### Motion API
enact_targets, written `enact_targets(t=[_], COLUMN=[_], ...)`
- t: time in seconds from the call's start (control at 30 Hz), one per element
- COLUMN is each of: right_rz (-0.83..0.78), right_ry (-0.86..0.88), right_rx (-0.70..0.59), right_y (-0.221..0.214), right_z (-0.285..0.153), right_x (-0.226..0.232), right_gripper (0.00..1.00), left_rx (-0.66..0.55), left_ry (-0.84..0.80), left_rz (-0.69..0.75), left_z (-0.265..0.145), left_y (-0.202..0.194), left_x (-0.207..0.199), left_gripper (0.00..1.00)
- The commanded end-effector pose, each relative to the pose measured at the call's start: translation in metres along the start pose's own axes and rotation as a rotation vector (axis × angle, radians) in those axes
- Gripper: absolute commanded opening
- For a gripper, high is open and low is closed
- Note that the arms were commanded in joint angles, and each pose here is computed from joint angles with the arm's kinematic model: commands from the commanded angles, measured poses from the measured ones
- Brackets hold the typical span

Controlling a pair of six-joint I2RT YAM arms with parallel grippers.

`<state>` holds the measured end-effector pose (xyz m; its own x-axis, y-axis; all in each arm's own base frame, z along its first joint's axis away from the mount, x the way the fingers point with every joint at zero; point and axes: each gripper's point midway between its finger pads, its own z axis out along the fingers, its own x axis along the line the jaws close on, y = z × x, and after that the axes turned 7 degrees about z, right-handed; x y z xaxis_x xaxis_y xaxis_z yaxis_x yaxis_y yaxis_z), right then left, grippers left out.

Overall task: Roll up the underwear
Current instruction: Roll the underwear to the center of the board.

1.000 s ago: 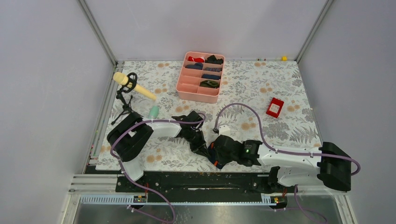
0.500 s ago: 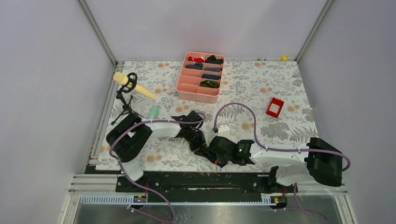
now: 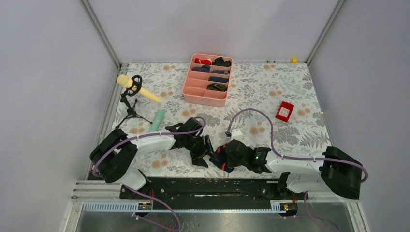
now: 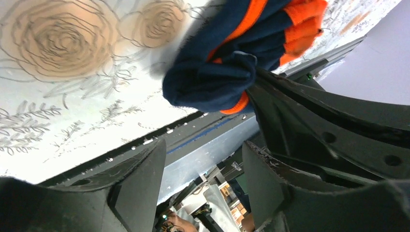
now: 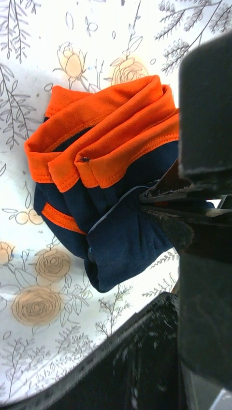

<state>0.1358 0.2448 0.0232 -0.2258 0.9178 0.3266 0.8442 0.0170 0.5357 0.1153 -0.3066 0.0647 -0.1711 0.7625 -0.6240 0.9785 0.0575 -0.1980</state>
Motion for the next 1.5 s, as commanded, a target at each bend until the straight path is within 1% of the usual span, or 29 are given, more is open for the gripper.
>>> enact_targets(t=[0.0, 0.07, 0.13, 0.17, 0.27, 0.37, 0.47, 0.57, 0.7, 0.73, 0.8, 0.87, 0.93, 1.0, 1.07, 1.1, 1.13, 1.17, 1.3, 1.47], right_rz=[-0.012, 0.001, 0.005, 0.005, 0.015, 0.022, 0.026, 0.029, 0.029, 0.026, 0.026, 0.027, 0.029, 0.030, 0.030, 0.030, 0.031, 0.031, 0.030, 0.025], right_ry=[0.091, 0.145, 0.164, 0.168, 0.194, 0.217, 0.240, 0.245, 0.249, 0.251, 0.255, 0.252, 0.250, 0.246, 0.246, 0.245, 0.245, 0.248, 0.254, 0.265], right_rx=[0.083, 0.089, 0.099, 0.106, 0.122, 0.153, 0.177, 0.185, 0.181, 0.179, 0.178, 0.180, 0.181, 0.183, 0.181, 0.183, 0.181, 0.181, 0.177, 0.188], right_y=[-0.022, -0.021, -0.021, -0.021, -0.019, -0.020, -0.020, -0.018, -0.013, -0.012, -0.010, -0.010, -0.010, -0.011, -0.011, -0.011, -0.010, -0.010, -0.007, -0.008], right_z=[0.003, 0.005, 0.007, 0.007, 0.008, 0.010, 0.012, 0.014, 0.016, 0.016, 0.016, 0.016, 0.017, 0.017, 0.017, 0.017, 0.018, 0.017, 0.017, 0.017], right_x=[-0.001, 0.005, 0.005, 0.004, 0.005, 0.004, 0.005, 0.005, 0.005, 0.006, 0.007, 0.006, 0.004, 0.003, 0.002, 0.002, 0.002, 0.002, 0.004, 0.007], right_gripper=[0.12, 0.12, 0.12, 0.12, 0.12, 0.12, 0.11, 0.11, 0.11, 0.11, 0.11, 0.11, 0.11, 0.11, 0.11, 0.11, 0.11, 0.11, 0.11, 0.11], left_rx=[-0.048, -0.052, -0.062, -0.073, -0.125, -0.167, -0.176, -0.168, -0.194, -0.191, -0.186, -0.183, -0.187, -0.195, -0.202, -0.206, -0.208, -0.213, -0.224, -0.234], left_ry=[-0.139, -0.191, -0.211, -0.211, -0.200, -0.184, -0.166, -0.148, -0.160, -0.165, -0.163, -0.169, -0.172, -0.161, -0.145, -0.134, -0.127, -0.122, -0.085, -0.064], left_rz=[0.030, 0.035, 0.044, 0.046, 0.050, 0.041, 0.021, -0.005, -0.039, -0.049, -0.071, -0.078, -0.074, -0.069, -0.067, -0.071, -0.078, -0.085, -0.119, -0.123], left_z=[0.004, 0.009, 0.013, 0.013, 0.013, 0.011, 0.012, 0.016, 0.021, 0.022, 0.024, 0.024, 0.022, 0.019, 0.015, 0.015, 0.014, 0.014, 0.016, 0.024], left_y=[0.007, 0.010, 0.013, 0.015, 0.022, 0.027, 0.028, 0.026, 0.032, 0.033, 0.034, 0.033, 0.031, 0.030, 0.029, 0.029, 0.028, 0.028, 0.031, 0.040], left_x=[-0.018, -0.023, -0.024, -0.024, -0.020, -0.016, -0.010, -0.002, 0.003, 0.004, 0.008, 0.009, 0.010, 0.011, 0.015, 0.018, 0.021, 0.023, 0.034, 0.036], left_gripper=[0.60, 0.63, 0.73, 0.76, 0.77, 0.74, 0.68, 0.67, 0.67, 0.65, 0.59, 0.57, 0.62, 0.70, 0.81, 0.84, 0.84, 0.83, 0.69, 0.61])
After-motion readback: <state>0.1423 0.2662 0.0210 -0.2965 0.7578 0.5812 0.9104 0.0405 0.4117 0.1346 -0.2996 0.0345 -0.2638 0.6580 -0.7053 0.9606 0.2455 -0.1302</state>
